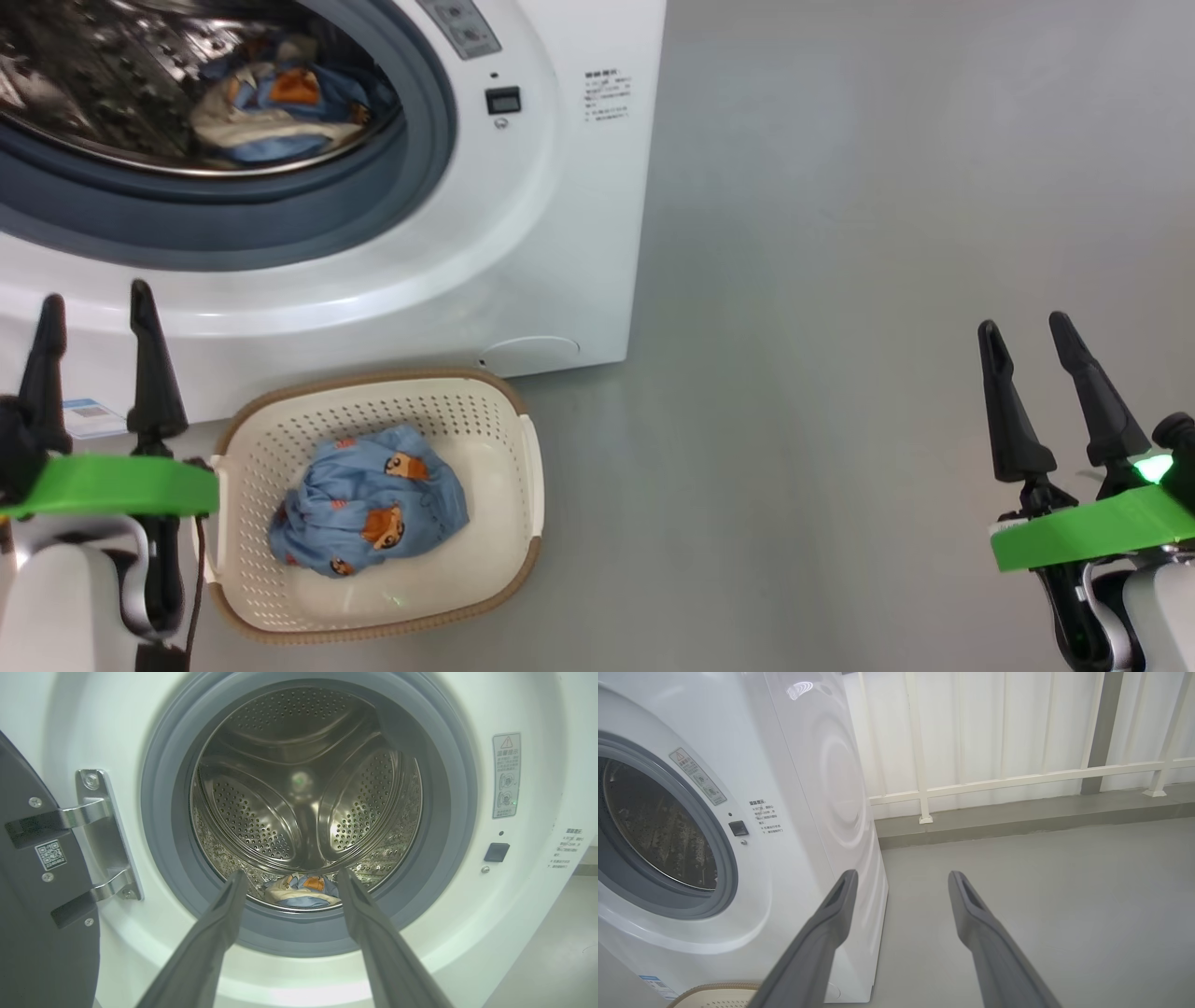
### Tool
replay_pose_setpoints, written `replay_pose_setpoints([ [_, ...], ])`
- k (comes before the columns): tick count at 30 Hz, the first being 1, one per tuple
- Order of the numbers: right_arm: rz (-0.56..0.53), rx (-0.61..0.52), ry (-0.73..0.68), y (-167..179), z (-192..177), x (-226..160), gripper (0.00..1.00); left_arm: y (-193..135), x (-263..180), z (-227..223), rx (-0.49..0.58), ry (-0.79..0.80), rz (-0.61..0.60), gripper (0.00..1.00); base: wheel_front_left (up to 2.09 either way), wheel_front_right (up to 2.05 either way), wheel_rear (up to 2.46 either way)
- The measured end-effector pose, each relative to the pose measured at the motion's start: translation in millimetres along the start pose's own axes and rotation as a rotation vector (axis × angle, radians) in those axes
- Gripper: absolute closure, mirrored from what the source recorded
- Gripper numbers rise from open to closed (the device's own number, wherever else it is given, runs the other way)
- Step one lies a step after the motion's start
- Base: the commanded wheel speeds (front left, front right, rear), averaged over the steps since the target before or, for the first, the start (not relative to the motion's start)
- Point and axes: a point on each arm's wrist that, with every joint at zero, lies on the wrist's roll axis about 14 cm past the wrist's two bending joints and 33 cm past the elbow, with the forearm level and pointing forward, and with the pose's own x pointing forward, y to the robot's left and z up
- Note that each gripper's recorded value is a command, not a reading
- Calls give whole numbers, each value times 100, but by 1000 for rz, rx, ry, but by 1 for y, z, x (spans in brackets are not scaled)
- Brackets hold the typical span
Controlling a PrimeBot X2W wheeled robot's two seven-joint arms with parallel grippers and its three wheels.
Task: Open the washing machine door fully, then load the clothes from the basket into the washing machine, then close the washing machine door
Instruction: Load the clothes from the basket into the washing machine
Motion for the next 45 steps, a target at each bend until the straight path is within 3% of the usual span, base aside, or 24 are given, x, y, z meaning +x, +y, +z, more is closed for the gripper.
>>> replay_pose_setpoints([
  [16,9,7,-24,6,13,-27,0,20,-72,11,7,-4,58,0,0,0,0],
  [36,-24,45,-30,2,14,-50,0,28,-126,7,-14,9,101,0,0,0,0],
  [45,-20,46,-29,4,14,-52,0,29,-131,11,-10,-2,103,0,0,0,0],
])
